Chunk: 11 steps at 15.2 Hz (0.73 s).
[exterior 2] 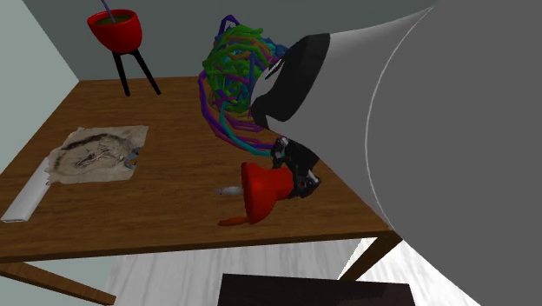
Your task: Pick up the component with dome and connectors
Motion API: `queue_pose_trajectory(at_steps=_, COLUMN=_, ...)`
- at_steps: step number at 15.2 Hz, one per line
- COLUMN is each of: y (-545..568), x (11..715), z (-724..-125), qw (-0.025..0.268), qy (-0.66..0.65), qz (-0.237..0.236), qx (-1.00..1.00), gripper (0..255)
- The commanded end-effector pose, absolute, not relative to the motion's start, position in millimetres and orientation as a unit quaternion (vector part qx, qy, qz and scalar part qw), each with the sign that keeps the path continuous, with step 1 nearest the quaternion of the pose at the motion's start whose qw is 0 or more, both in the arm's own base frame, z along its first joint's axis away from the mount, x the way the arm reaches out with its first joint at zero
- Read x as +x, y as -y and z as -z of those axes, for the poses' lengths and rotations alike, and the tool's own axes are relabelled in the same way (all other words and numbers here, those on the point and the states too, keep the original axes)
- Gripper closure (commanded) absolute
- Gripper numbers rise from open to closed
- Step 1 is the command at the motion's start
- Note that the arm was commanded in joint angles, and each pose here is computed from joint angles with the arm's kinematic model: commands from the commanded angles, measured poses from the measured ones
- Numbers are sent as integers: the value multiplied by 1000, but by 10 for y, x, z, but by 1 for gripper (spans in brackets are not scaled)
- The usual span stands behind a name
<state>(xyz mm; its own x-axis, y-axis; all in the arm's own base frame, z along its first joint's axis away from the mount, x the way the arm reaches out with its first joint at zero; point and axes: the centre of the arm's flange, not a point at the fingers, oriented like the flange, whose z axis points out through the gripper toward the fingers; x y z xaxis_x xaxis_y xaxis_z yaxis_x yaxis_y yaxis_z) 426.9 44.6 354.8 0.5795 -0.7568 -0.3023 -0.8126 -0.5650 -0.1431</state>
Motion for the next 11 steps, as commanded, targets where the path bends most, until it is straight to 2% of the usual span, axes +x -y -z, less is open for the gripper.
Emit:
queue_pose_trajectory(at_steps=1, y=-438, x=4273, z=-3655, qw=134, qy=-447, qz=-104, qx=-878, gripper=255)
queue_pose_trajectory(at_steps=11, y=-438, x=4273, z=-4085, qw=134, qy=-447, qz=-104, qx=-878, gripper=255)
